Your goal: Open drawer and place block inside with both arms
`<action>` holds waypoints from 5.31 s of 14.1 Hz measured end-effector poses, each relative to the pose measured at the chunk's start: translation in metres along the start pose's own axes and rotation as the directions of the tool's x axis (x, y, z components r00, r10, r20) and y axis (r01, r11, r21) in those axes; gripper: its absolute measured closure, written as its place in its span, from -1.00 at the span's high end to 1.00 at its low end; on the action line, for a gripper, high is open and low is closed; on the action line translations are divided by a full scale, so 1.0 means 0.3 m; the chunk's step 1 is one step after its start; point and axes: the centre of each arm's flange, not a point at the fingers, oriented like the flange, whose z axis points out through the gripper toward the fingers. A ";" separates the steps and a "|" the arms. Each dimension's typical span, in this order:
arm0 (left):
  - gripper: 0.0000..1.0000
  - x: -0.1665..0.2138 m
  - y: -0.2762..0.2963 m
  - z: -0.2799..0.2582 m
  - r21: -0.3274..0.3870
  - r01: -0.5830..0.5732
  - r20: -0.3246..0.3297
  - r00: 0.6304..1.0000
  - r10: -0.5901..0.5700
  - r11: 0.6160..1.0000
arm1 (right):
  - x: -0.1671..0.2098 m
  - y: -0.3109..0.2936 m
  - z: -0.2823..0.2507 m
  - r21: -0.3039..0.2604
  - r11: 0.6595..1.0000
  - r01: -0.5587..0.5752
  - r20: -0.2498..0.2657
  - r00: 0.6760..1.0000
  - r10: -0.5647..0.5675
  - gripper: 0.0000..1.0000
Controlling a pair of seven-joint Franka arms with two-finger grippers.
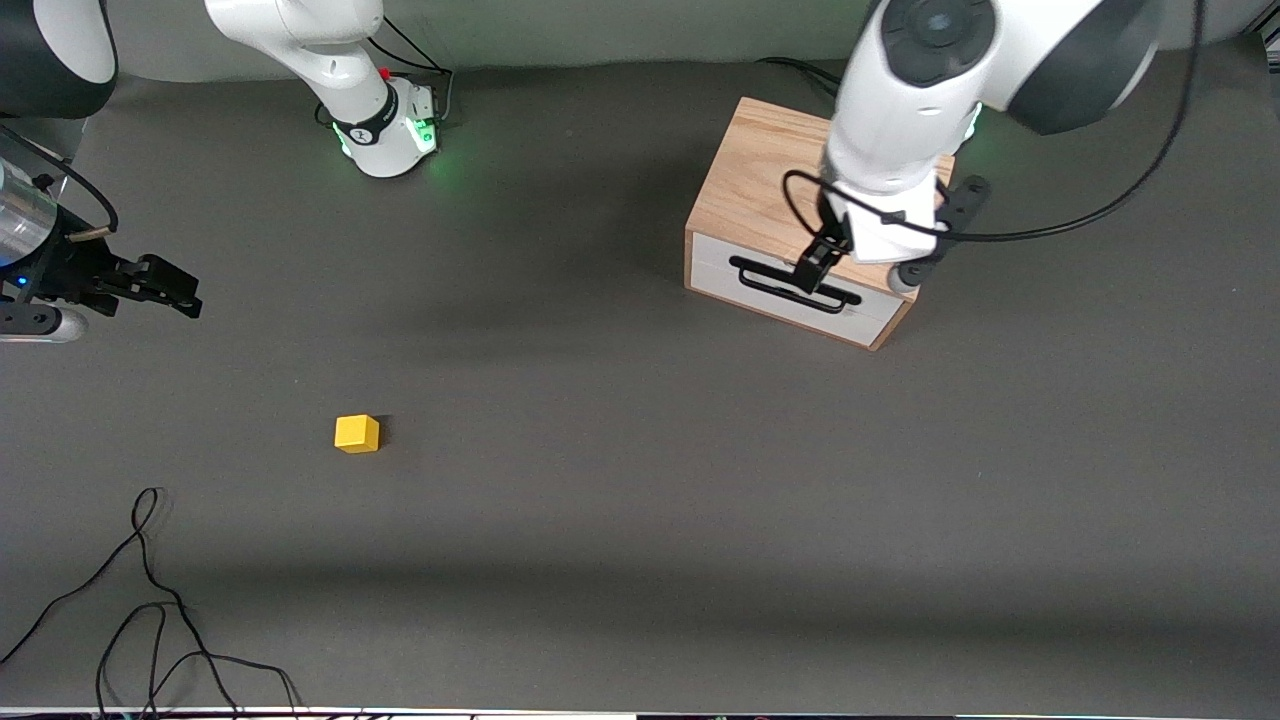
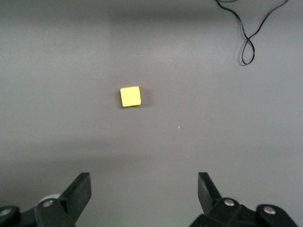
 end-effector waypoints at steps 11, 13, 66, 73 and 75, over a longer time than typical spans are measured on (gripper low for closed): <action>1.00 -0.060 0.045 0.177 0.090 0.079 0.026 0.996 -0.081 0.993 | 0.028 -0.012 0.043 -0.003 1.000 0.006 0.049 0.999 -0.006 1.00; 1.00 -0.053 0.057 0.267 0.101 0.083 0.025 0.996 -0.086 0.991 | 0.038 -0.028 0.055 0.016 1.000 0.009 0.052 0.999 -0.010 1.00; 1.00 0.023 0.472 0.757 -0.019 0.132 0.020 0.991 -0.132 0.991 | 0.205 -0.169 0.361 0.037 0.998 0.054 0.028 0.998 -0.055 1.00; 1.00 0.040 0.511 0.743 -0.050 0.143 0.021 0.990 -0.142 0.989 | 0.193 -0.182 0.599 0.041 0.997 0.063 0.004 0.998 -0.063 1.00; 1.00 0.054 0.521 0.740 -0.075 0.149 0.021 0.989 -0.148 0.986 | 0.186 -0.185 0.682 0.043 0.997 0.069 -0.013 0.998 -0.069 1.00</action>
